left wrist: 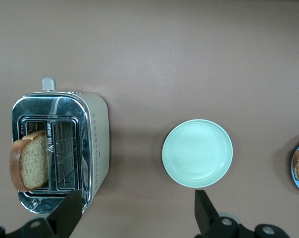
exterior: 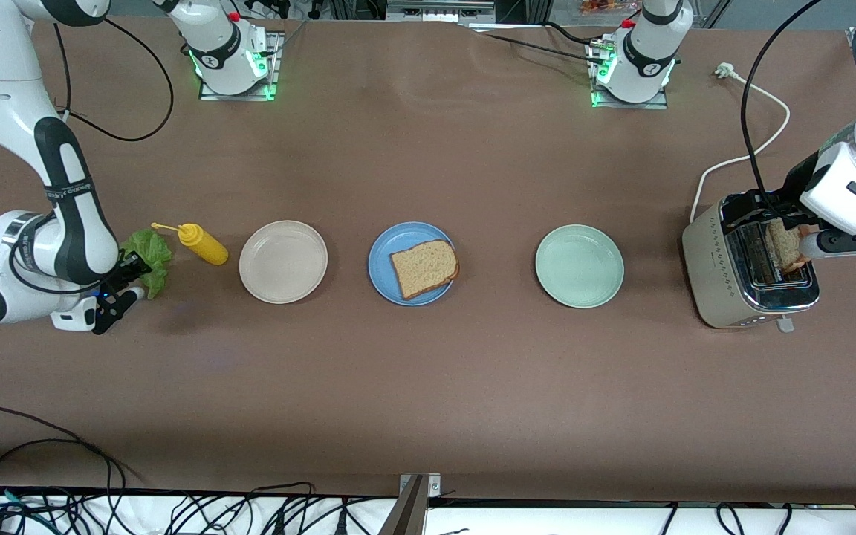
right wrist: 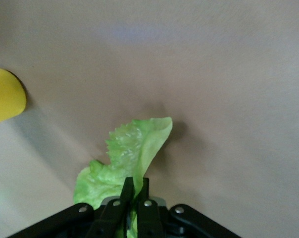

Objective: Make sandwich in blue plate with both arms
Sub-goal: 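Reach the lettuce with the right gripper while the left gripper returns, then grasp the green lettuce leaf and lift it with the right gripper, then carry the lettuce over the bread on the blue plate, then release the lettuce onto the bread and raise the right gripper, then move the right gripper to the yellow mustard bottle, then grasp the mustard bottle and lift it with the right gripper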

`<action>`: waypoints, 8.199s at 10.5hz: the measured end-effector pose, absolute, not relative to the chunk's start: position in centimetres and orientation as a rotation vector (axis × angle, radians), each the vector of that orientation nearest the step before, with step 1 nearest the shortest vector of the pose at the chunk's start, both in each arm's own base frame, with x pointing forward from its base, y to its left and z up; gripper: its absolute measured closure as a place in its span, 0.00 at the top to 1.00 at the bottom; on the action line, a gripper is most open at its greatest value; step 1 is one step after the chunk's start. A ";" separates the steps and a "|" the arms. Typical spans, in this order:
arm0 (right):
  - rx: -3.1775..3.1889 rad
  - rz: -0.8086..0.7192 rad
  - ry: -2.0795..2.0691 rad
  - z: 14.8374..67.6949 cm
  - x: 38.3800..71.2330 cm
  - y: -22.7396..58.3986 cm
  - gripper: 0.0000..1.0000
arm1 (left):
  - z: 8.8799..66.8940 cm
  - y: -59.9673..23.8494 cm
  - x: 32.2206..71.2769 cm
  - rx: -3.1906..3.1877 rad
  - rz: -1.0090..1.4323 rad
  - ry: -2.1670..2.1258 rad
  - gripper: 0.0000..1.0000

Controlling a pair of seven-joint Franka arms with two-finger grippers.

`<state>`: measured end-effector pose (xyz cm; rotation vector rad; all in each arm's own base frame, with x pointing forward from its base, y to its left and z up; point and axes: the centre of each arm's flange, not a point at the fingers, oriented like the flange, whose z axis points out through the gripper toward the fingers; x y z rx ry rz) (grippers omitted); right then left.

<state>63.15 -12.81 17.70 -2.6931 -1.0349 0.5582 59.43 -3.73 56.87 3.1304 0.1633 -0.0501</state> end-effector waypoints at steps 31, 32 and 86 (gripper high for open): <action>-2.705 0.343 -0.547 25.9 61.9 44.0 0.04 | 59.5 -0.4 59.2 3.120 0.028 0.251 1.00; -2.705 0.306 -0.538 25.5 62.1 44.2 0.08 | 59.5 -0.4 59.2 3.120 0.028 0.251 1.00; -1.349 -0.427 -1.576 14.1 55.5 -8.4 0.53 | 58.4 1.4 59.5 3.119 0.005 0.283 1.00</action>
